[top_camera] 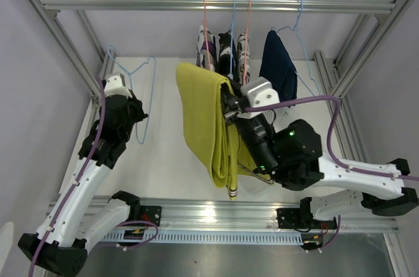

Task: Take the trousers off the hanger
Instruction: Remove the trousers from the hanger, then place the trousers in the bin.

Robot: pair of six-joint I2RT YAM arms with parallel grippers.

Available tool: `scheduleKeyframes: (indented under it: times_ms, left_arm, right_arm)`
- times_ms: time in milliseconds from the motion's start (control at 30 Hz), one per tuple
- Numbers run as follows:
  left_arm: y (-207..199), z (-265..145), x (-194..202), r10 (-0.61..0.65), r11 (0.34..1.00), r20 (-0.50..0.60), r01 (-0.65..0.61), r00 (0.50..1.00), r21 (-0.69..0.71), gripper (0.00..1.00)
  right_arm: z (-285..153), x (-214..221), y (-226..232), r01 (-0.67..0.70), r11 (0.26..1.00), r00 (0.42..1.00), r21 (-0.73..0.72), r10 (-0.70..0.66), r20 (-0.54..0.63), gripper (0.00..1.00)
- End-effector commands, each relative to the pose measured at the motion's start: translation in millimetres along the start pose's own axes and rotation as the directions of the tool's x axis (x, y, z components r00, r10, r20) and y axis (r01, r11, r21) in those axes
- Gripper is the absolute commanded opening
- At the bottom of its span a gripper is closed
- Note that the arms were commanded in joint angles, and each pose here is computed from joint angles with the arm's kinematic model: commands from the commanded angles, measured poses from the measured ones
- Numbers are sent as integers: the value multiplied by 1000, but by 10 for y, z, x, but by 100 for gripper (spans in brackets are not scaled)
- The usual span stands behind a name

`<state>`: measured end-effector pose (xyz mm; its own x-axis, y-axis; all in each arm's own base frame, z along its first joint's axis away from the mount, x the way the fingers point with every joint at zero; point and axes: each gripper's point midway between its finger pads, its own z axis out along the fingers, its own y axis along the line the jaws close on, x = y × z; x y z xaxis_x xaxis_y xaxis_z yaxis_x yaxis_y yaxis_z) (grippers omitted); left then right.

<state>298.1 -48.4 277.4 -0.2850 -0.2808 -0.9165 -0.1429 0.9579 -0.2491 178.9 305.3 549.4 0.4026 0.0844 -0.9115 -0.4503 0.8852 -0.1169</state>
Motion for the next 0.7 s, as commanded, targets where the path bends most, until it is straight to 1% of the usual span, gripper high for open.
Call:
scheduleKeyframes:
  times_ms: [0, 67, 100, 167, 200, 233, 267, 300, 367, 433, 467, 667]
  left_arm:
    - [-31, -35, -174, 1, 1000, 44, -1, 999, 13, 1]
    - [-37, -39, -186, 0, 1000, 46, 0, 999, 16, 0]
    - [-33, -32, -170, 3, 1000, 42, -3, 999, 14, 1]
    - [-35, -37, -180, 0, 1000, 45, -1, 999, 15, 1]
    - [-37, -37, -179, 2, 1000, 44, -2, 999, 16, 0]
    - [-37, -37, -179, 2, 1000, 44, -2, 999, 16, 0]
    - [-39, -38, -178, 2, 1000, 44, -3, 999, 18, 1]
    - [-40, -45, -195, 0, 1000, 48, -1, 999, 18, 0]
    - [-37, -41, -182, 1, 1000, 46, -2, 999, 17, 1]
    - [-35, -47, -193, 2, 1000, 49, -2, 999, 17, 0]
    - [-37, -49, -189, 0, 1000, 48, -1, 999, 18, 0]
    - [-48, -64, -202, -2, 1000, 52, 1, 999, 26, 0]
  right_arm:
    - [-219, -332, -523, -163, 985, 984, 53, 159, 75, 0]
    - [-309, -183, -540, -147, 988, 988, 42, 145, 50, 0]
    - [-387, -193, -675, -164, 985, 986, 56, 161, 52, 0]
    - [-466, -97, -741, -168, 984, 986, 66, 166, 36, 0]
    - [-510, 53, -708, -142, 988, 990, 60, 142, 7, 0]
    - [-564, 55, -772, -171, 983, 985, 63, 170, 11, 0]
    - [-592, 107, -786, -170, 983, 985, 66, 170, 1, 0]
    - [-623, 228, -761, -151, 986, 988, 68, 153, -25, 0]
    - [-662, 308, -783, -159, 984, 986, 79, 163, -40, 0]
    - [-688, 463, -760, -139, 987, 987, 86, 145, -72, 0]
    - [-695, 501, -752, -155, 984, 984, 90, 162, -78, 0]
    - [-681, 897, -653, -136, 986, 979, 101, 149, -139, 0]
